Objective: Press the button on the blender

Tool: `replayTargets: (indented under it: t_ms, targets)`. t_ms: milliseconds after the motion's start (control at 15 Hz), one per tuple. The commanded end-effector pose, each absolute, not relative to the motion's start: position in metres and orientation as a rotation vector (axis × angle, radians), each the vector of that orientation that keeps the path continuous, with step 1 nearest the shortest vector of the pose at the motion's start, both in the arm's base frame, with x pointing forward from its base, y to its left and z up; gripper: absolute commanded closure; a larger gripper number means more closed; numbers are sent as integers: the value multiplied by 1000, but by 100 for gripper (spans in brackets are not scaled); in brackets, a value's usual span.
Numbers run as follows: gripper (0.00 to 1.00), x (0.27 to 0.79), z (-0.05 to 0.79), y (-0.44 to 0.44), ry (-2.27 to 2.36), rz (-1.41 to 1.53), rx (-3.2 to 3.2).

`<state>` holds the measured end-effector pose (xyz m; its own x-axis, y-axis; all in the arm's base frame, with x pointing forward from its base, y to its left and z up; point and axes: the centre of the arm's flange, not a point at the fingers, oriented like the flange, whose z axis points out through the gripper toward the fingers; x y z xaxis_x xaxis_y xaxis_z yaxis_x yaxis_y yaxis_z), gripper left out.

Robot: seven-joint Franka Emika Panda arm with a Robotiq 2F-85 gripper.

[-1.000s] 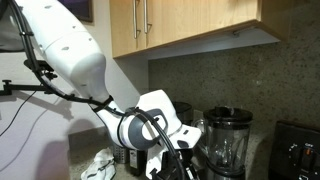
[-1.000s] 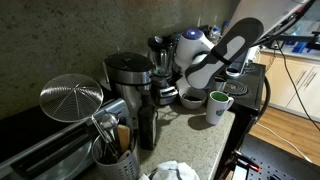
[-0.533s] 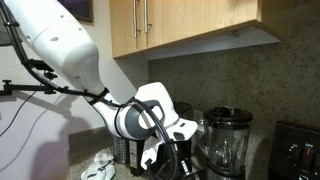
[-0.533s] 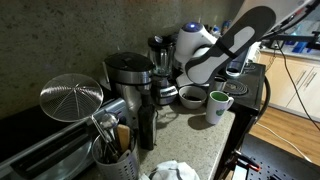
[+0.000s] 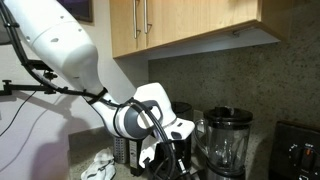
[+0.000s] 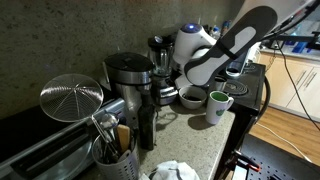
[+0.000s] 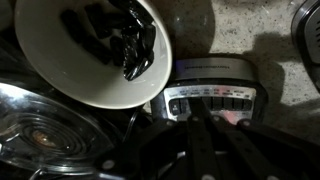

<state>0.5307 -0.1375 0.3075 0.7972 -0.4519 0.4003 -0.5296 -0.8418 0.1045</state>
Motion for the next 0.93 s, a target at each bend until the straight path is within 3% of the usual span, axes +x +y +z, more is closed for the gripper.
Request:
replayTargets:
  t_ms: [0,867]
  targets:
    - [100,527,311,-135,-800,559,2766]
    - [100,553,275,-140,-768,653,2773]
